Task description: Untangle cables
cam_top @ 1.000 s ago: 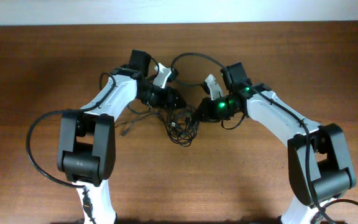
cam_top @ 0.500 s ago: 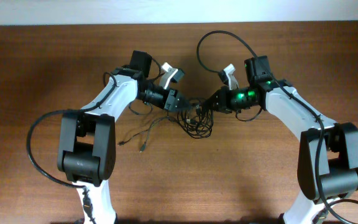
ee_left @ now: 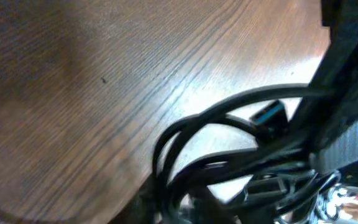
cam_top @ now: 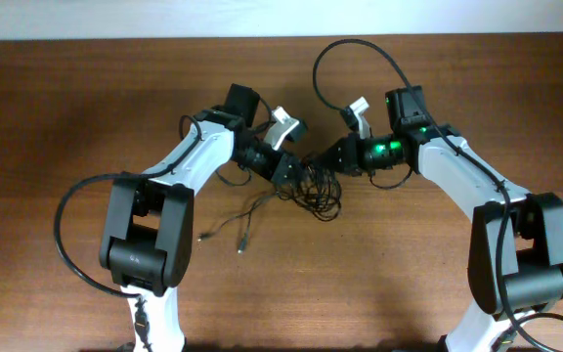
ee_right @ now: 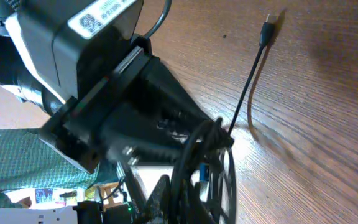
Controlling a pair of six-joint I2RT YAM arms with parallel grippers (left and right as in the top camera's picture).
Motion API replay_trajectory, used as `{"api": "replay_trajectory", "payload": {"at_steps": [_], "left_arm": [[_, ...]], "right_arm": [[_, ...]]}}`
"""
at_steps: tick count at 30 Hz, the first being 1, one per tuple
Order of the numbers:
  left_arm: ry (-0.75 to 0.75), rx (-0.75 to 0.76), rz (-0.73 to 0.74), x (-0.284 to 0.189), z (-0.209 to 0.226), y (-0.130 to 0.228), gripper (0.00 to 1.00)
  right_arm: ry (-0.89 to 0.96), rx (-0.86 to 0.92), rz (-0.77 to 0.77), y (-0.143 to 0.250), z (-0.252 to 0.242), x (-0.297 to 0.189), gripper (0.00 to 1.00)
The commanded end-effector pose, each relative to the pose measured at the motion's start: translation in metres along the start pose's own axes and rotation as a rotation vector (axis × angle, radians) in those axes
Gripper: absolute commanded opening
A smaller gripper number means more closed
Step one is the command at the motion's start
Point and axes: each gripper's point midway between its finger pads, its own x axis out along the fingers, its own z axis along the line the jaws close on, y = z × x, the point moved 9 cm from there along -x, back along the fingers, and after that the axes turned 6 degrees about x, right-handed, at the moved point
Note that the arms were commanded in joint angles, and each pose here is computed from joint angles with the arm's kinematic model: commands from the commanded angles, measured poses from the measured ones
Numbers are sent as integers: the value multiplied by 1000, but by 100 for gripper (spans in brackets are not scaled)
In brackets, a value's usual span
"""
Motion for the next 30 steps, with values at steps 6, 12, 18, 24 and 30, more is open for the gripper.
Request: {"api": "replay_trajectory", "payload": {"at_steps": [6, 12, 18, 24, 30], "left_arm": [[-11, -54, -49, -19, 2, -3, 0], [-43, -212, -102, -44, 26, 5, 0], [-44, -223, -109, -44, 26, 3, 0], [-45, -227, -111, -44, 26, 3, 0], [-45, -228, -112, -45, 27, 3, 0]], "right_arm": [[4, -17, -12, -5, 2, -2, 35], [89, 13, -15, 1, 2, -5, 68], [340, 33, 8, 17, -2, 24, 46], [621, 94, 17, 37, -14, 41, 16], [893, 152, 17, 50, -36, 30, 13]]}}
